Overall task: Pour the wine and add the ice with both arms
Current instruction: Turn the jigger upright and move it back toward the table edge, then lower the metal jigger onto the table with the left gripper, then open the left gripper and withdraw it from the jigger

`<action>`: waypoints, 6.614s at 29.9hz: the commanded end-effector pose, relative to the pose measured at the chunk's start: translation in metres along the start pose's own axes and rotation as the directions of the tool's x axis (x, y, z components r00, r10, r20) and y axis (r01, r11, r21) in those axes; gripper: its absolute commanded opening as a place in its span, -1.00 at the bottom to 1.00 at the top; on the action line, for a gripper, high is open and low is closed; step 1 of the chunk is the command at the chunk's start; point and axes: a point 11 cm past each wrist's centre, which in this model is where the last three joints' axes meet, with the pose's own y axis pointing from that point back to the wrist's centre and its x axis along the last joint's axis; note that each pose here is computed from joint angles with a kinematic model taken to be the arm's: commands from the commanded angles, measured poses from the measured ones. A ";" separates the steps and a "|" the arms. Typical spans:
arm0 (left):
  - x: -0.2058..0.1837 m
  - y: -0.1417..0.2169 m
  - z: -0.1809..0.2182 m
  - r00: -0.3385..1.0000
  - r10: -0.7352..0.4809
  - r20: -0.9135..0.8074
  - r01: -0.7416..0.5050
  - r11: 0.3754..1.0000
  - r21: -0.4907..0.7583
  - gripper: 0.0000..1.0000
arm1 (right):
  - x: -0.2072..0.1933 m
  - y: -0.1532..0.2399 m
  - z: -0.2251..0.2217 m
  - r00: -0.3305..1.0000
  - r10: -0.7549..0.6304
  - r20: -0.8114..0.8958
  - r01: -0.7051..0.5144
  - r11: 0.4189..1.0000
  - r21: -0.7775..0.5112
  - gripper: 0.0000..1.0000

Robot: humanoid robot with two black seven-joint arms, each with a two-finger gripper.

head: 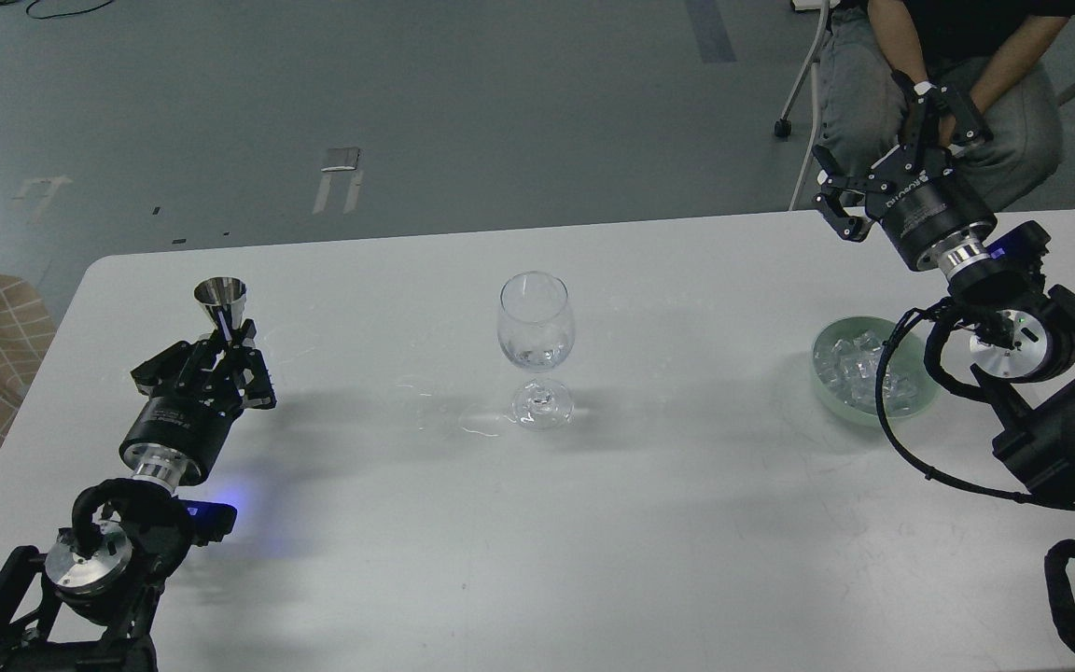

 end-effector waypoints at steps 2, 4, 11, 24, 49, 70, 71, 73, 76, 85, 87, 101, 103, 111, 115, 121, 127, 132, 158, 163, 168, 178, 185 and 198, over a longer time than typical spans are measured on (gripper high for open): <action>0.007 0.000 0.002 1.000 0.007 -0.015 -0.007 1.000 -0.024 -1.00 | 0.000 0.000 0.000 1.000 0.000 0.000 0.000 1.000 0.000 1.00; 0.012 0.001 0.002 1.000 0.017 -0.019 -0.018 0.999 -0.030 -1.00 | 0.000 0.000 -0.001 1.000 -0.001 0.000 0.001 1.000 0.001 1.00; 0.020 0.001 0.000 0.999 0.019 -0.035 -0.021 0.999 -0.040 -1.00 | 0.000 0.000 0.000 1.000 0.000 0.000 0.000 1.000 0.000 1.00; 0.033 0.000 0.002 0.998 0.030 -0.059 -0.035 0.996 -0.087 -1.00 | -0.001 0.001 0.007 1.000 0.001 0.011 -0.001 1.000 -0.007 1.00; 0.044 0.003 0.005 0.996 0.063 -0.056 -0.068 0.993 -0.096 -1.00 | -0.001 0.001 0.006 1.000 0.000 0.011 0.000 1.000 -0.007 1.00; 0.046 0.001 0.006 0.996 0.072 -0.053 -0.077 0.992 -0.099 -0.66 | -0.001 0.001 0.006 1.000 0.000 0.011 0.000 1.000 -0.006 1.00; 0.047 0.002 0.006 0.996 0.073 -0.053 -0.078 0.992 -0.100 -0.65 | -0.001 0.001 0.006 1.000 0.000 0.012 0.000 1.000 -0.004 1.00; 0.047 0.002 0.006 0.996 0.073 -0.053 -0.078 0.992 -0.100 -0.63 | -0.001 0.001 0.006 1.000 0.002 0.010 -0.001 1.000 -0.006 1.00; 0.047 0.002 0.006 0.996 0.073 -0.053 -0.078 0.992 -0.100 -0.56 | 0.000 0.002 0.006 1.000 0.003 0.010 -0.003 1.000 -0.007 1.00; 0.048 0.002 0.005 0.996 0.075 -0.054 -0.080 0.992 -0.098 -0.51 | 0.000 0.001 0.006 1.000 0.002 0.011 -0.002 1.000 -0.005 1.00; 0.048 0.002 0.005 0.996 0.075 -0.053 -0.080 0.992 -0.097 -0.51 | 0.000 0.001 0.006 1.000 0.002 0.011 -0.002 1.000 -0.005 1.00; 0.048 0.002 0.003 0.996 0.078 -0.034 -0.081 0.993 -0.090 -0.49 | 0.000 0.001 0.005 1.000 0.003 0.009 -0.003 1.000 -0.004 1.00; 0.048 0.002 0.003 0.996 0.079 -0.033 -0.081 0.993 -0.089 -0.48 | 0.000 0.001 0.006 1.000 0.002 0.011 -0.002 1.000 -0.005 1.00; 0.049 0.003 0.003 0.996 0.083 -0.028 -0.085 0.992 -0.088 -0.40 | 0.000 0.001 0.006 1.000 0.002 0.011 -0.002 1.000 -0.005 1.00; 0.049 0.003 0.003 0.996 0.083 -0.028 -0.085 0.992 -0.088 -0.31 | 0.000 0.001 0.006 1.000 0.002 0.011 -0.002 1.000 -0.005 1.00; 0.049 0.003 0.001 0.996 0.084 -0.025 -0.086 0.993 -0.080 -0.13 | 0.000 0.001 0.006 1.000 0.002 0.011 -0.002 1.000 -0.005 1.00; 0.049 0.002 0.000 0.996 0.087 -0.024 -0.088 0.993 -0.073 0.10 | 0.000 0.002 0.005 1.000 0.003 0.009 -0.003 1.000 -0.005 1.00; 0.049 0.003 -0.001 0.996 0.087 -0.024 -0.088 0.994 -0.068 0.16 | 0.000 0.002 0.005 1.000 0.003 0.009 -0.003 1.000 -0.005 1.00; 0.052 0.015 0.005 0.995 0.095 0.001 -0.095 0.994 -0.057 0.53 | 0.001 0.003 0.005 1.000 0.006 0.010 -0.006 1.000 -0.006 1.00; 0.054 0.022 0.005 0.995 0.098 0.001 -0.097 0.994 -0.058 0.53 | 0.002 0.003 0.006 1.000 0.007 0.010 -0.007 1.000 -0.007 1.00; 0.052 0.023 0.009 0.995 0.095 0.005 -0.095 0.994 -0.062 0.53 | 0.003 0.004 0.005 1.000 0.008 0.007 -0.008 1.000 -0.006 1.00; 0.049 0.035 0.024 0.994 0.099 0.051 -0.096 0.993 -0.065 0.53 | 0.003 0.004 0.007 1.000 0.010 0.011 -0.010 1.000 -0.007 1.00; 0.048 0.051 0.029 0.992 0.102 0.068 -0.098 0.993 -0.069 0.53 | 0.004 0.005 0.005 1.000 0.012 0.009 -0.012 1.000 -0.005 1.00; 0.018 0.096 0.114 0.965 0.115 0.235 -0.072 0.981 -0.181 0.60 | 0.005 0.006 0.005 1.000 0.016 0.011 -0.016 1.000 -0.004 1.00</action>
